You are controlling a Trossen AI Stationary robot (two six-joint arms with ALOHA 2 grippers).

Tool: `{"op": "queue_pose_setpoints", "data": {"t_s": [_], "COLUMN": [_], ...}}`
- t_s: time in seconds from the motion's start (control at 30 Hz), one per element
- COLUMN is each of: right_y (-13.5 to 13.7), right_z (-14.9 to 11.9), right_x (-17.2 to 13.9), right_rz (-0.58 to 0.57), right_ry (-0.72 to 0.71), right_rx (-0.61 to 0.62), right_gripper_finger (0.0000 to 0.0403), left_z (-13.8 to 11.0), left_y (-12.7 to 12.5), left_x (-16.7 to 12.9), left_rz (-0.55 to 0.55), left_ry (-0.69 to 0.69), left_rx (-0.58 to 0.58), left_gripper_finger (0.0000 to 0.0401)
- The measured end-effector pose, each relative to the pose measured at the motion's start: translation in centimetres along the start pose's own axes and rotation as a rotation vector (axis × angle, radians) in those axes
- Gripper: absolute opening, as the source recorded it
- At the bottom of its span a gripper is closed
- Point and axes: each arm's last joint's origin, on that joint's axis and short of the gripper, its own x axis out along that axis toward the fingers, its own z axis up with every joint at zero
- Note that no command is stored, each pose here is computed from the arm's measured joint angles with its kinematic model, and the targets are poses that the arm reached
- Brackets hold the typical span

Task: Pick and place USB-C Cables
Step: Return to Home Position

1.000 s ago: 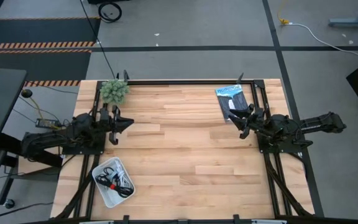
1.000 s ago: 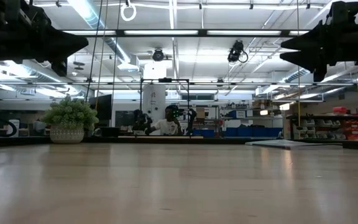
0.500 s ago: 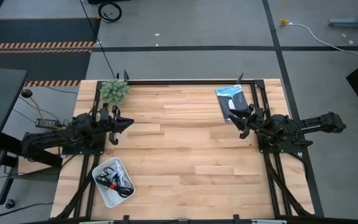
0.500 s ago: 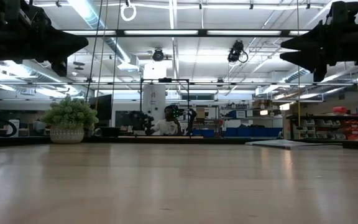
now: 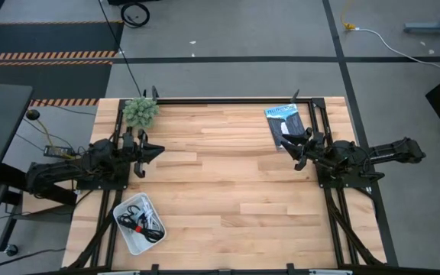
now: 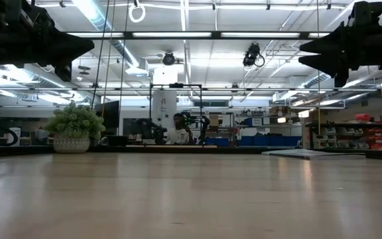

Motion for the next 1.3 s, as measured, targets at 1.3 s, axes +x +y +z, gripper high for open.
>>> {"op": "queue_pose_setpoints", "data": {"t_s": [1.3], "right_y": [0.00], "right_z": [0.00], "right_x": [0.00], "right_rz": [0.000], "right_ry": [0.000], "right_rx": [0.000], "right_gripper_finger": [0.0176], "left_z": [0.00], "left_y": [0.00], "left_x": [0.00], "left_rz": [0.000], "left_ry": [0.000], "left_rx": [0.000], "left_gripper_finger": [0.0036]}}
